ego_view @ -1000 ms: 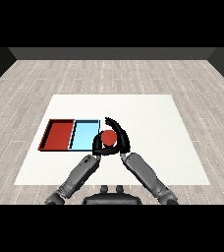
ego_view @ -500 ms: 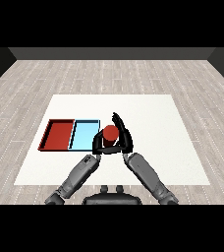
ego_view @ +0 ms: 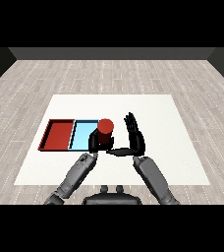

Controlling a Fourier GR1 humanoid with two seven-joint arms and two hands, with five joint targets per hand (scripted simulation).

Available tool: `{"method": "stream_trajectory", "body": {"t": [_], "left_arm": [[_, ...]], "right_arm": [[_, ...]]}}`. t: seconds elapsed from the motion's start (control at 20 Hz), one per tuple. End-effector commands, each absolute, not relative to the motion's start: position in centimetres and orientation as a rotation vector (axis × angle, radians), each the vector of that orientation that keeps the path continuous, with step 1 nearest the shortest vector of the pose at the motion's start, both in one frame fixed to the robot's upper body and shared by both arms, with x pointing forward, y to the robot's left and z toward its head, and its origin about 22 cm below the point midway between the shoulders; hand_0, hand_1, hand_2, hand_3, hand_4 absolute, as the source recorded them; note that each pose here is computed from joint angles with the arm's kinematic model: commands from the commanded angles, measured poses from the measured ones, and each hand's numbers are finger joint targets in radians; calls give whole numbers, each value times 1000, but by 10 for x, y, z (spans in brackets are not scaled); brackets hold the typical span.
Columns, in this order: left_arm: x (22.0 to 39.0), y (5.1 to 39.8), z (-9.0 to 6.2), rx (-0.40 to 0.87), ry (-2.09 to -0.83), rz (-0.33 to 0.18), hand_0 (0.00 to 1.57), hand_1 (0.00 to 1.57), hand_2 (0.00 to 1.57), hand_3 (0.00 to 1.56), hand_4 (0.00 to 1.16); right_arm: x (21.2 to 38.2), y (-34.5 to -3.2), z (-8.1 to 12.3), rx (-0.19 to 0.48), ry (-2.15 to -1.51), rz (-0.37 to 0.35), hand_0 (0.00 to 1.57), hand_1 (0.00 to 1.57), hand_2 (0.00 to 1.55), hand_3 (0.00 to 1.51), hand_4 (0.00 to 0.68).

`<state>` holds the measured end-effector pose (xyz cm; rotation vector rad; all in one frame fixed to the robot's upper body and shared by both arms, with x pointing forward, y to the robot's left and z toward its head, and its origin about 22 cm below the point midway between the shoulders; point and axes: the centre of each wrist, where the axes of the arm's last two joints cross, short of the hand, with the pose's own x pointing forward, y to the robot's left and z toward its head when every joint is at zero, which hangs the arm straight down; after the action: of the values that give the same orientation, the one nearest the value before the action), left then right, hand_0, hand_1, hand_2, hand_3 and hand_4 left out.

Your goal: Pick the red can and put it in the red box

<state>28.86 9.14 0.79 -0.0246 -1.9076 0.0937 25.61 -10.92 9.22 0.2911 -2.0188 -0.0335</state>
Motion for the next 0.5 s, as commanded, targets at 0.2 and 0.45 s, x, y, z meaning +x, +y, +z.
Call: {"method": "stream_trajectory", "body": {"t": [0.2, 0.45], "left_arm": [[303, 164, 17, 67, -1945, 142, 1571, 1571, 1571, 1484, 1139], [330, 187, 57, 243, -1939, 142, 1571, 1571, 1571, 1476, 1136]], "right_arm": [[242, -182, 99, 250, -2034, -81, 0, 0, 0, 0, 0], [228, -224, 88, 204, -2021, -120, 0, 0, 0, 0, 0]]}}
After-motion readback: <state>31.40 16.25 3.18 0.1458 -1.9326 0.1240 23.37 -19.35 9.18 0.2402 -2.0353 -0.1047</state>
